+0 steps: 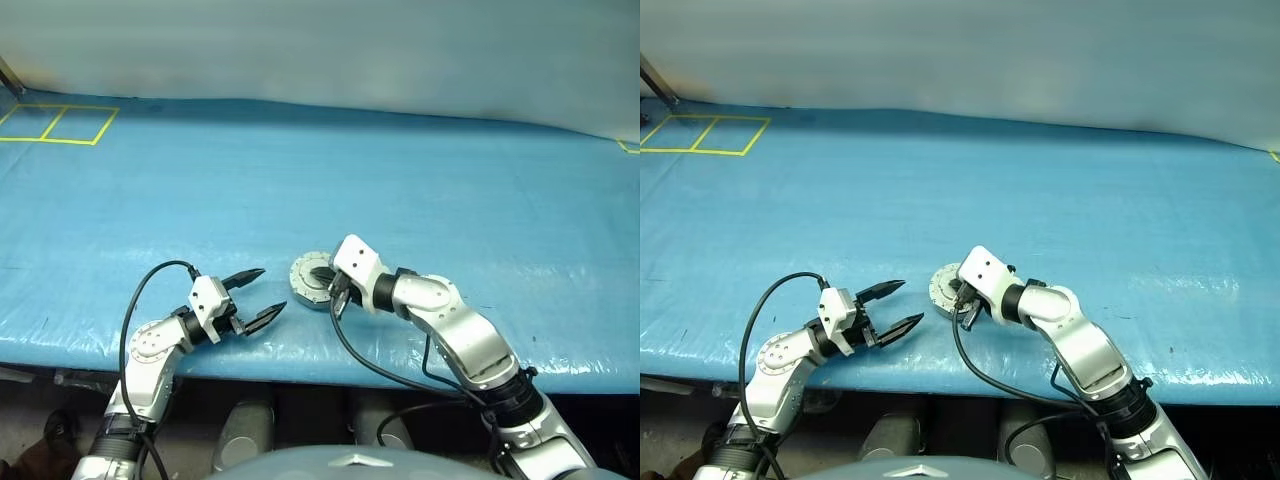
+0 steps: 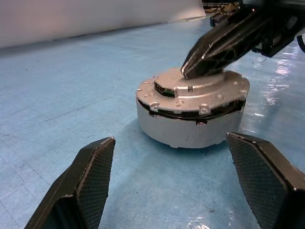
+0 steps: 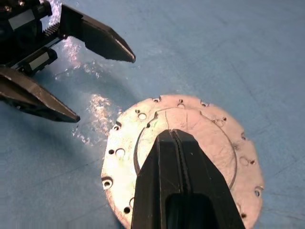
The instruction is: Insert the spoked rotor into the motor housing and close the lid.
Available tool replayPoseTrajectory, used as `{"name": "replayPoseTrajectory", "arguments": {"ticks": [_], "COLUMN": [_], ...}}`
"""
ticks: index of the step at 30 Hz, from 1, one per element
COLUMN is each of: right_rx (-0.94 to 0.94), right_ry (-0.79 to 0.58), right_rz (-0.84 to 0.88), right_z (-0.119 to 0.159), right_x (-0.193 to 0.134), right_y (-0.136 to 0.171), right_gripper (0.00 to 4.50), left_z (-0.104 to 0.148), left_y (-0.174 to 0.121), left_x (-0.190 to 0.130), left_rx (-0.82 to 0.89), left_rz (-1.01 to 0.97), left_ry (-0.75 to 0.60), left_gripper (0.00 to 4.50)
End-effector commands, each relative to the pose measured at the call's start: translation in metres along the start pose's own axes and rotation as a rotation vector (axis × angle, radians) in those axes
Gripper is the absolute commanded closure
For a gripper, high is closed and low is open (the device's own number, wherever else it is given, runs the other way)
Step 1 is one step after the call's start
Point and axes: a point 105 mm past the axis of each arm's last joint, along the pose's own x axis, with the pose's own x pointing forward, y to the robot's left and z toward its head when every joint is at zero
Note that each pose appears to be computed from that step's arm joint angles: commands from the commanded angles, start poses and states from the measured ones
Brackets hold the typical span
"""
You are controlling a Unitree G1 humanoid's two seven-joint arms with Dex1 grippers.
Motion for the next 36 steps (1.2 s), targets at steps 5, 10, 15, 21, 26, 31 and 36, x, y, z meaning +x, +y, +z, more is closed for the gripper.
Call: {"name": "replayPoseTrajectory", "arguments": {"ticks": [5,10,15,21,26,31,36], "right_rx": [0.021,0.026,0.085,0.071,0.036,0.027,0.028], "right_ry": [0.025,-0.004,-0.171,-0.163,-0.162,-0.143,-0.103], "right_rz": [0.005,-0.046,-0.114,-0.102,-0.112,-0.087,-0.094], "right_z": [-0.019,-0.022,0.002,-0.003,-0.003,-0.008,-0.017], "right_x": [0.002,0.006,0.002,0.006,0.007,0.006,0.009], "right_y": [0.009,0.003,-0.012,-0.008,-0.007,0.0,0.0], "right_gripper": [4.48,4.48,4.48,2.91,1.22,0.26,0.26], "left_z": [0.007,0.009,0.008,0.009,0.007,0.007,0.006], "left_y": [0.002,0.003,0.002,0.001,-0.004,-0.006,-0.005], "left_x": [0.006,0.009,0.01,0.011,0.013,0.014,0.015], "left_rx": [0.032,0.038,0.035,0.042,0.036,0.036,0.049], "left_rz": [-0.011,-0.018,-0.024,-0.029,-0.047,-0.053,-0.055], "left_ry": [-0.031,-0.039,-0.035,-0.037,-0.03,-0.027,-0.014], "left_gripper": [0.41,0.41,0.41,0.41,0.41,0.41,0.41]}}
